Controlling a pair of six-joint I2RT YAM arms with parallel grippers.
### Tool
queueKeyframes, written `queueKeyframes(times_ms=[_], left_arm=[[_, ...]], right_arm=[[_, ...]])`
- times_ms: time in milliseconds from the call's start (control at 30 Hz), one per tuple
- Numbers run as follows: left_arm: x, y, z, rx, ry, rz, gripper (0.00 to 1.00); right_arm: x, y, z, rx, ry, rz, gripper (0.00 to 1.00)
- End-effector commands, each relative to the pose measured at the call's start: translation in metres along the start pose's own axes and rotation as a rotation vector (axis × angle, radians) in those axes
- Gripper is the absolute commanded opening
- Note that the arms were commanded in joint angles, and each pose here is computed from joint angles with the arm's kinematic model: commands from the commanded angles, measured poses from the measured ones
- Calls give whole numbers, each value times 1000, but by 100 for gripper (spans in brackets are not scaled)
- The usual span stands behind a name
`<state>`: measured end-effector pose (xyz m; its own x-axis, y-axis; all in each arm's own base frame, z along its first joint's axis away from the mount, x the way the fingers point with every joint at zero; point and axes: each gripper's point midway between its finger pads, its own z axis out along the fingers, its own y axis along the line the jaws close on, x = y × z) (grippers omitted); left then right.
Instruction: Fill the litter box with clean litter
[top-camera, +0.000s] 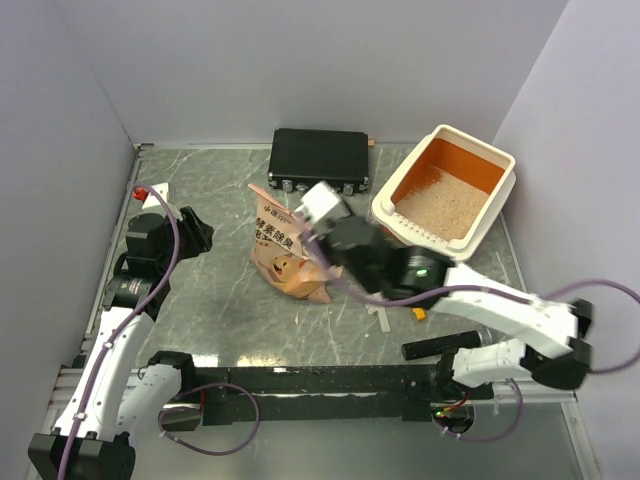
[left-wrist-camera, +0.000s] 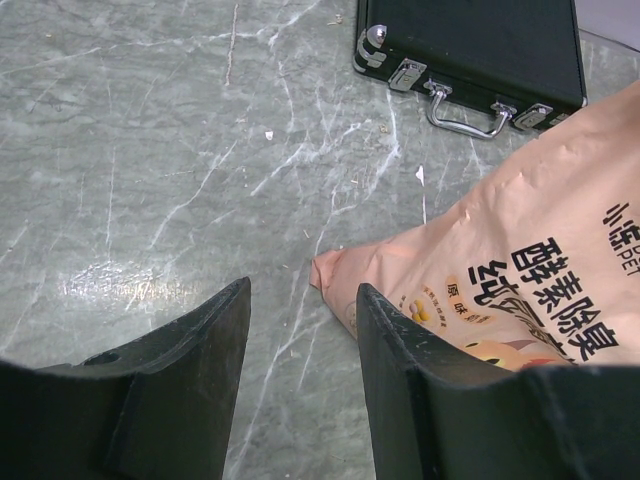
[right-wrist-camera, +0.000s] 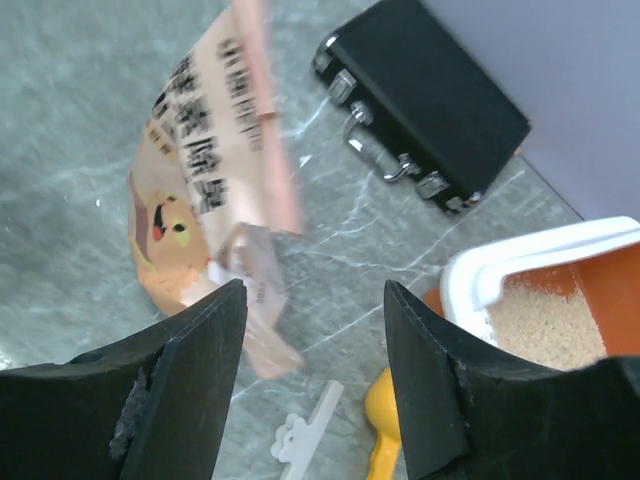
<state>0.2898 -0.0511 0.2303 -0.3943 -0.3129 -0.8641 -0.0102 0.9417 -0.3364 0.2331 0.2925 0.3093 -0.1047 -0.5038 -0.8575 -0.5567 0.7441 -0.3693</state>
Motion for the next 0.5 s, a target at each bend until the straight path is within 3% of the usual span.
queueKeyframes(times_ms=[0, 67, 100, 167, 367, 467], left_arm=[[-5, -2, -2, 2, -19, -6, 52], [-5, -1, -1, -1, -17, -4, 52], [-5, -1, -2, -2, -19, -7, 52], [-4, -1, -1, 1, -18, -6, 52], [-4, -2, -1, 6, -13, -6, 52], [-2, -2, 0, 6, -10, -6, 52]], right_arm=[[16, -40, -31, -90, 59, 97, 52], [33, -46, -27, -132, 97, 148, 32], [38, -47, -28, -149, 101, 163, 11], [50, -39, -23, -210, 130, 198, 0], [68, -7, 5, -322, 190, 259, 0], [61, 7, 16, -383, 145, 313, 0]])
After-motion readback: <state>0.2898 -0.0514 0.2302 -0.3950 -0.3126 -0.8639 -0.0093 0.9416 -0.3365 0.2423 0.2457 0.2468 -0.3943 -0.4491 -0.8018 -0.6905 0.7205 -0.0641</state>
